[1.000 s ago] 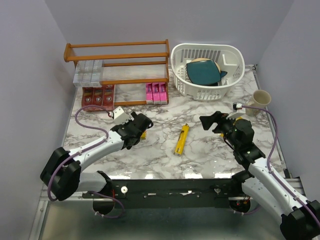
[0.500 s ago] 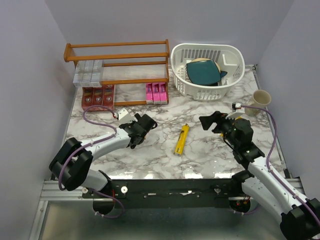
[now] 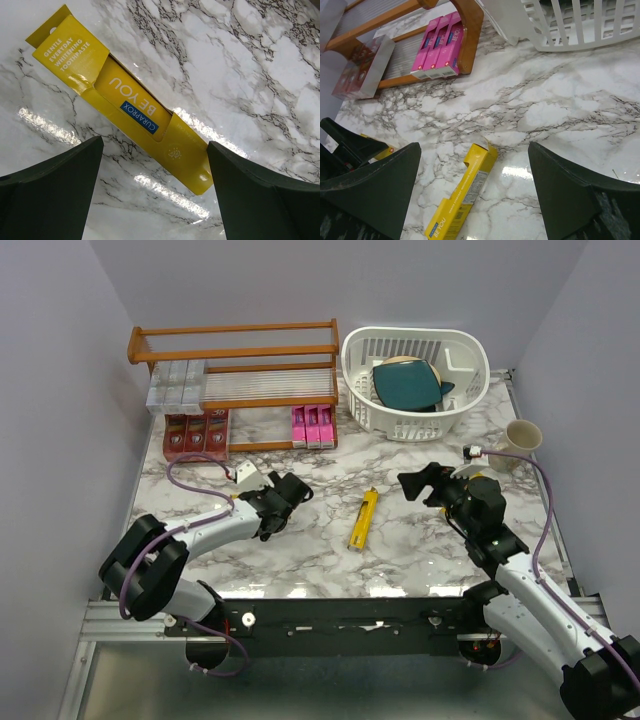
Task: Place and organize the toothpastes onto the shelf
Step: Pick up the toothpaste from the center of the board.
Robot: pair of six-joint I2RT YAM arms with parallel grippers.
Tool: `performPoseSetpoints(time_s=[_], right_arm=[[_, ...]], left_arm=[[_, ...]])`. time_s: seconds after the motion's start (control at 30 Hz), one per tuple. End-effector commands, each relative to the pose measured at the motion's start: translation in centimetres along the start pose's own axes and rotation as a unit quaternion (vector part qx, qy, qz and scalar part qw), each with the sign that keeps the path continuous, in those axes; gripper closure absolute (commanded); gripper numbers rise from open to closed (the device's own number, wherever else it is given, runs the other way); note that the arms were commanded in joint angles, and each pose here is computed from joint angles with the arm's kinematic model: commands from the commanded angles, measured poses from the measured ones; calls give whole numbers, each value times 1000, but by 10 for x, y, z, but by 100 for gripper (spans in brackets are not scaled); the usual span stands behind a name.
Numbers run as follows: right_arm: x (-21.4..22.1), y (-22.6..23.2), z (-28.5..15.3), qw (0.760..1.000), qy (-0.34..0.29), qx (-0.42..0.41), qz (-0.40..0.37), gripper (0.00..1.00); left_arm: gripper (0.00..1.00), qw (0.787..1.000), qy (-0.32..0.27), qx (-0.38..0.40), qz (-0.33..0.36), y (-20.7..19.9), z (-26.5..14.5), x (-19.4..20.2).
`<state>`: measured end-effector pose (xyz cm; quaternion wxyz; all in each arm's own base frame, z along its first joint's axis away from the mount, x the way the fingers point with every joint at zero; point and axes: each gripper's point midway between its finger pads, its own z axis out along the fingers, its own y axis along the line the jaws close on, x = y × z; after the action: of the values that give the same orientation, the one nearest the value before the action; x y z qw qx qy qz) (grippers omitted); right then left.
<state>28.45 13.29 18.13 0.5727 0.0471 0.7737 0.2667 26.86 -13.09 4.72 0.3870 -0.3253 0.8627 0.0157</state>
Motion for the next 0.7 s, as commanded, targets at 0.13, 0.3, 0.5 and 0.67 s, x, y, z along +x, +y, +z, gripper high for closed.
performPoseSetpoints(time_s=[0.13,0.3,0.5,0.67], right_arm=[[0,5,1,1000,-1,-14,-5,4],[1,3,1,1000,0,-11,-5,4],[2,4,2,1000,3,-12,-5,4],[3,3,3,1000,4,-12,-4,4]], left_arm=[[7,1000,9,-18,10,33,0,12],[11,1000,8,-15,-6,50,-11,8],[11,1000,-1,-26,-8,68,-22,-2],[8,999,3,28,-28,47,-24,0]])
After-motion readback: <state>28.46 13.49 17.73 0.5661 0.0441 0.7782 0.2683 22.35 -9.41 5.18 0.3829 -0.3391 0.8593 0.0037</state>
